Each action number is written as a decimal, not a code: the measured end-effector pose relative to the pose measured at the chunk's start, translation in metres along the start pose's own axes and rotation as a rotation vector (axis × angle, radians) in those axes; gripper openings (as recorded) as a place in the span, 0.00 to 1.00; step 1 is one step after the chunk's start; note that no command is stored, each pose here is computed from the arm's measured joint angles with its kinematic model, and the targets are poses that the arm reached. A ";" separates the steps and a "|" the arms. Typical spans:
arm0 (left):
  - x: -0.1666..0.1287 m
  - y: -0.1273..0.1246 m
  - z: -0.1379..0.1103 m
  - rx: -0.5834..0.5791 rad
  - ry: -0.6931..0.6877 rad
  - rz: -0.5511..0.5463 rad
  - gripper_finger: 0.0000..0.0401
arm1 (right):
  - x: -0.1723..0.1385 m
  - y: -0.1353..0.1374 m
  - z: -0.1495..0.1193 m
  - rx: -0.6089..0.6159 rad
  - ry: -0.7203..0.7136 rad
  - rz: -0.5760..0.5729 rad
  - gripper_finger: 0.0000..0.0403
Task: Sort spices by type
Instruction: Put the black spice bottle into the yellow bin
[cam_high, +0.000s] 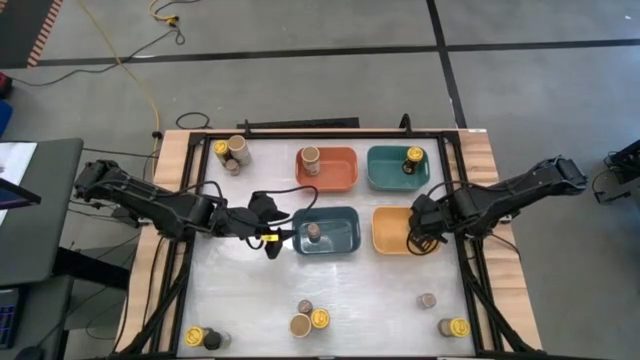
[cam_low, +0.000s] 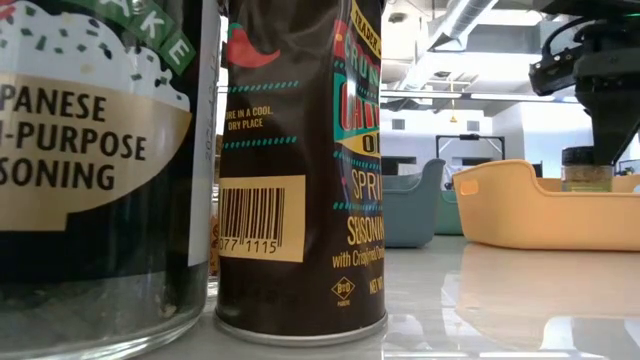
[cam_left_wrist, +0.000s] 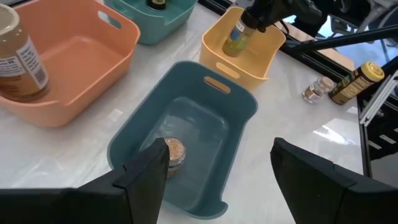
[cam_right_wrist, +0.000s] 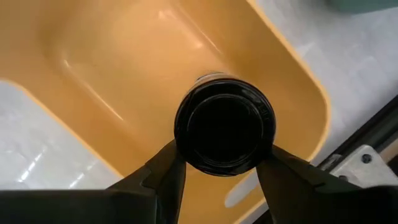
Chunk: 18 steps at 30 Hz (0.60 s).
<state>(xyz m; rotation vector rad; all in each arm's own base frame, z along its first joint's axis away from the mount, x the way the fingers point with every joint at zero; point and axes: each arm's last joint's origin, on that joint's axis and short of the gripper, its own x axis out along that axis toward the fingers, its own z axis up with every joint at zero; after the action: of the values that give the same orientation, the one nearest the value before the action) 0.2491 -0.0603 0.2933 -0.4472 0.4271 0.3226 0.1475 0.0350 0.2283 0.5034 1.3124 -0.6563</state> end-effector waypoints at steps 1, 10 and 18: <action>0.000 0.000 0.000 0.000 0.000 0.000 0.67 | 0.000 0.000 0.000 0.001 0.000 0.000 0.52; 0.000 0.000 0.000 -0.001 0.000 0.000 0.67 | 0.000 0.000 0.000 0.001 0.001 -0.001 0.52; 0.000 0.000 0.000 0.003 0.000 0.000 0.67 | 0.000 0.002 0.001 0.002 -0.010 0.016 0.59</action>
<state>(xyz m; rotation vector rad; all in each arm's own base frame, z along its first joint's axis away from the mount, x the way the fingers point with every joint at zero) 0.2491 -0.0603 0.2933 -0.4441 0.4280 0.3216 0.1498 0.0353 0.2282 0.5114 1.2975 -0.6459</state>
